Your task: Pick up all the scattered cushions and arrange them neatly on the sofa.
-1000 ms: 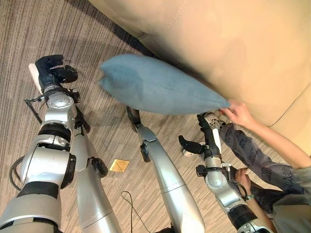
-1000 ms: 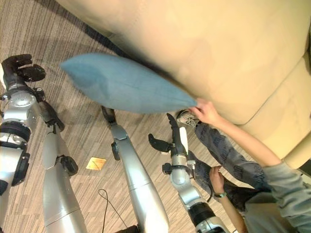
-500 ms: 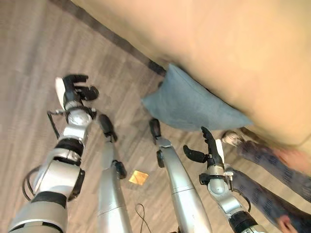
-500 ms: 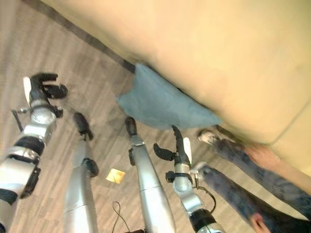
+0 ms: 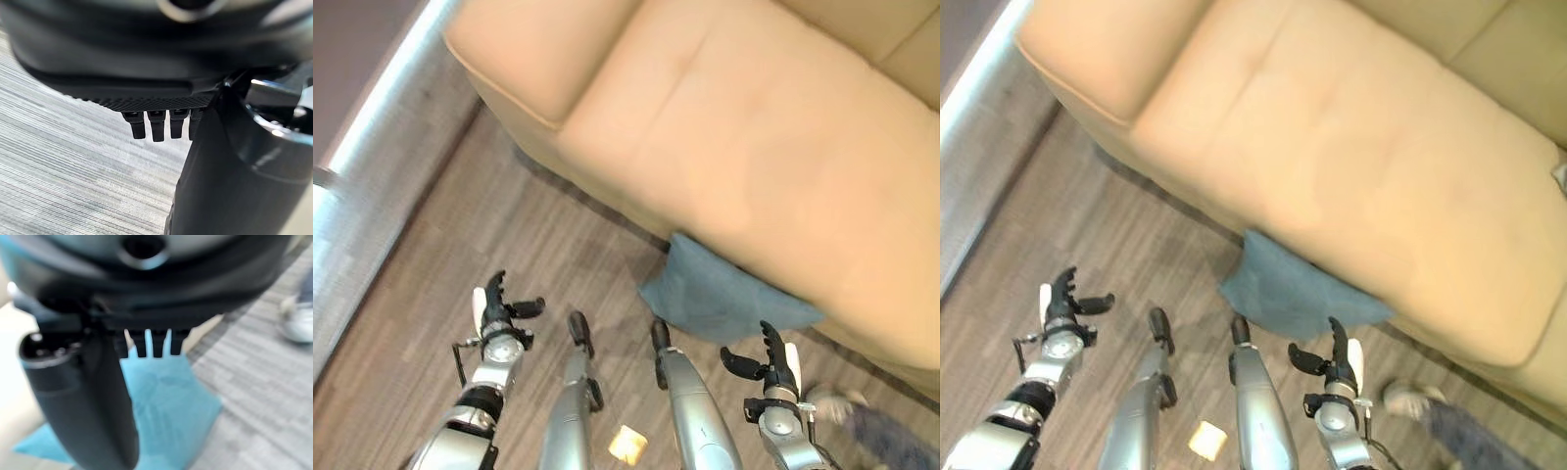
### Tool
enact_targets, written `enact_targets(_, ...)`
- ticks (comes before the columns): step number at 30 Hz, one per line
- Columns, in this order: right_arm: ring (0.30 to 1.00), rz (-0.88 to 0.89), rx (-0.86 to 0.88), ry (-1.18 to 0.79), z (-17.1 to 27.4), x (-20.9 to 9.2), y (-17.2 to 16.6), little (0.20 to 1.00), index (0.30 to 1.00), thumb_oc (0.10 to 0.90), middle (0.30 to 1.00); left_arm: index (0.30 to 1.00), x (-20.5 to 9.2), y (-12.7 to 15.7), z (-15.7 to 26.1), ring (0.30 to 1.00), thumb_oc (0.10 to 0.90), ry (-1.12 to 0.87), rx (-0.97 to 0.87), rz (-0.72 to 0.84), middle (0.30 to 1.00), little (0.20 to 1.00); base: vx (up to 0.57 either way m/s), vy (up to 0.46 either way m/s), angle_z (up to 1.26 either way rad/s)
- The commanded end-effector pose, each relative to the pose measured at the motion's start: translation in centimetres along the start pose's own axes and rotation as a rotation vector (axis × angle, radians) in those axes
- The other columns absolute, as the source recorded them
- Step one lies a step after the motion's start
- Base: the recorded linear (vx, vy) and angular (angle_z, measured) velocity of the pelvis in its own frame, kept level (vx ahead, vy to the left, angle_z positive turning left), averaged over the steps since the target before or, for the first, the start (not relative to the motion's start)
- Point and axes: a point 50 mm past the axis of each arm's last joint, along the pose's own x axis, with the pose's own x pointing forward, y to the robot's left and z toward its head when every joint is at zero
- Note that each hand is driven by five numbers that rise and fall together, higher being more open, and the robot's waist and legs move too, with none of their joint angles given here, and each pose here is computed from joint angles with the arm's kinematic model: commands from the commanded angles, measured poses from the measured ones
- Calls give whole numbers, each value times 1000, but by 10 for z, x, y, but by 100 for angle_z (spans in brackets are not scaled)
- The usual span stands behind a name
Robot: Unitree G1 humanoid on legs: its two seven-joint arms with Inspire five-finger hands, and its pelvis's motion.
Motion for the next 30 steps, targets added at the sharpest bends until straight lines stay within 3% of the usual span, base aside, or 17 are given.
enact_targets(1,900,-53,-51,-8,-13,-9,-26,900,900,800,900,900,7,18,-1,900,800,-14,48,50,900,900,56,-79,-6)
enact_targets(5,900,-66,-189,-76,-10,-9,-46,900,900,800,900,900,-4,18,-15,900,800,1,21,56,900,900,-53,-77,-30)
enact_targets(12,900,-90,-150,29,-22,-1,-49,900,900,800,900,900,-40,-3,-78,900,800,230,-26,-13,900,900,112,205,-101)
enact_targets(15,900,-93,-116,81,-27,1,-46,900,900,800,900,900,-60,-27,-99,900,800,349,-101,-88,900,900,38,283,-43)
enact_targets(19,900,-62,-98,94,-26,2,-34,900,900,800,900,900,-66,-36,-102,900,800,380,-116,-115,900,900,-19,217,-62)
enact_targets(30,900,-43,-101,57,-14,7,-20,900,900,800,900,900,-64,-18,-115,900,800,447,-55,-50,900,900,-17,35,-63)
